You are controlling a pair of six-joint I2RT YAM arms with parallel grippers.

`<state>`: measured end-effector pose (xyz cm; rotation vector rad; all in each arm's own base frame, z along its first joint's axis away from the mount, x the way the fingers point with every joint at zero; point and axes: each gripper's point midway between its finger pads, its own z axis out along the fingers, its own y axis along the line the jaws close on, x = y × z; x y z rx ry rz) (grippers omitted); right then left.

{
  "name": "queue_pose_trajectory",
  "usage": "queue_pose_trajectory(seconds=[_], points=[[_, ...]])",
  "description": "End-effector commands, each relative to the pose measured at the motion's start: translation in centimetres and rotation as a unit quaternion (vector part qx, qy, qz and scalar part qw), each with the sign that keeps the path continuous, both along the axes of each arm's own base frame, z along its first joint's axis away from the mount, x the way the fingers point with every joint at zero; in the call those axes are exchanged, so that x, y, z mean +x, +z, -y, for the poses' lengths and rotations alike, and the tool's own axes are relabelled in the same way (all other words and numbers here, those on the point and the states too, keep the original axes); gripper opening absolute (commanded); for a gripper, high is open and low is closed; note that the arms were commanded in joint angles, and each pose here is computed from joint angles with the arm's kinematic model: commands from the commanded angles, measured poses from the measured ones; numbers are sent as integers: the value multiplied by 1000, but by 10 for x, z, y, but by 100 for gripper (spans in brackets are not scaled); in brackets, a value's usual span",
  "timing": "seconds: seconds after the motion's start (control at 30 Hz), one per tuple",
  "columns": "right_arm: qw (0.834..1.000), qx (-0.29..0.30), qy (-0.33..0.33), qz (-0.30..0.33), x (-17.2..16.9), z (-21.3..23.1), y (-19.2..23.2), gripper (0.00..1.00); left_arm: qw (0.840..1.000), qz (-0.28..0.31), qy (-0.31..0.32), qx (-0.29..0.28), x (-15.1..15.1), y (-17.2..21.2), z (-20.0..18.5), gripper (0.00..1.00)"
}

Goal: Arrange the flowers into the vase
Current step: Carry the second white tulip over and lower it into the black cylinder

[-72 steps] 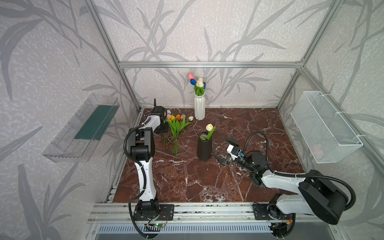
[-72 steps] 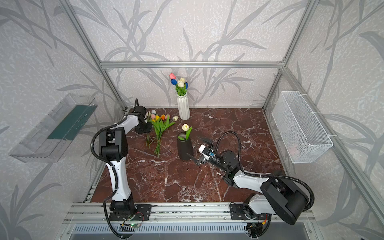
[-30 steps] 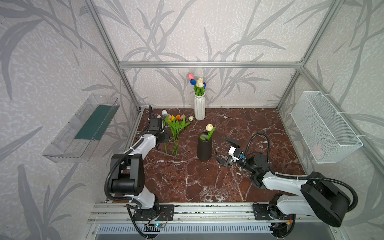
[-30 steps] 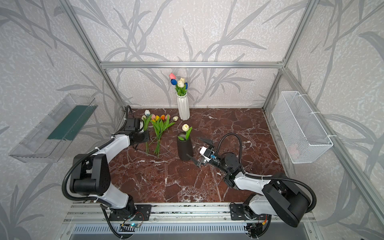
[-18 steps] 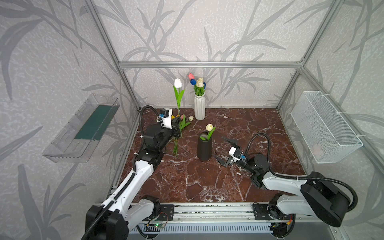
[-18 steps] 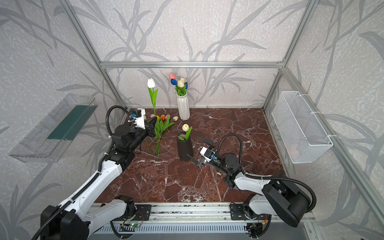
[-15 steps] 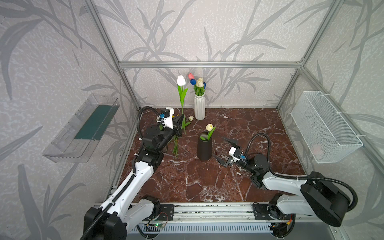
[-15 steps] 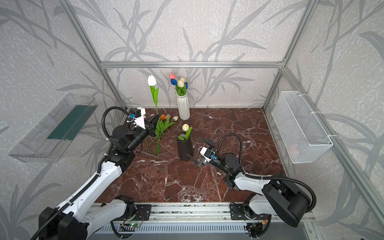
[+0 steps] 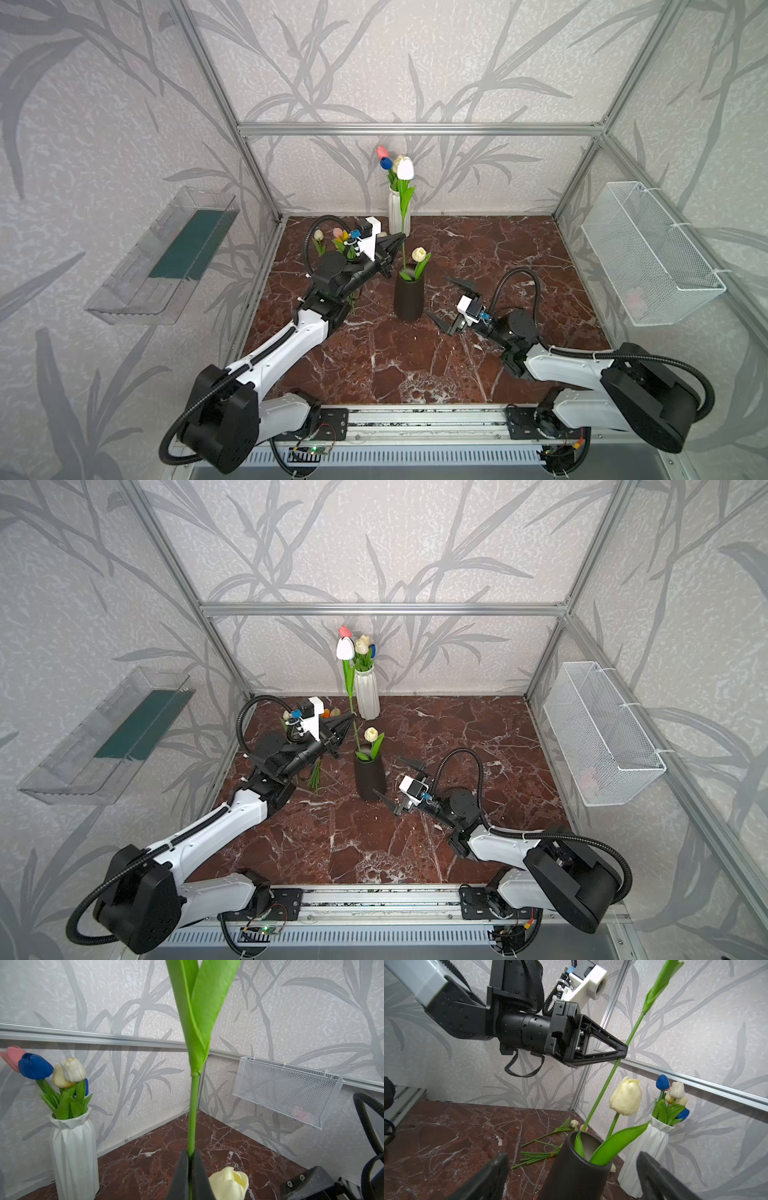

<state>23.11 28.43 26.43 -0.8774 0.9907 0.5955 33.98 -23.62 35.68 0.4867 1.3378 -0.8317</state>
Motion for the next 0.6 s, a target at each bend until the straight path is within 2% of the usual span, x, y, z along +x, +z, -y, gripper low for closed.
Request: queue_pose_trajectory(seconds=[0.0, 0.23, 0.47, 0.57], points=[[1000, 13, -2, 20, -4, 2, 9, 96, 999, 26, -16, -35, -4, 12, 5, 0], [1000, 10, -4, 22, -4, 2, 8, 96, 999, -6, -35, -14, 2, -28, 21, 0], [1000, 5, -5, 21, -3, 1, 5, 96, 999, -17, -50, 12, -10, -55, 24, 0], [1000, 4, -4, 20, -3, 0, 4, 96, 998, -33, -44, 34, -10, -68, 23, 12]])
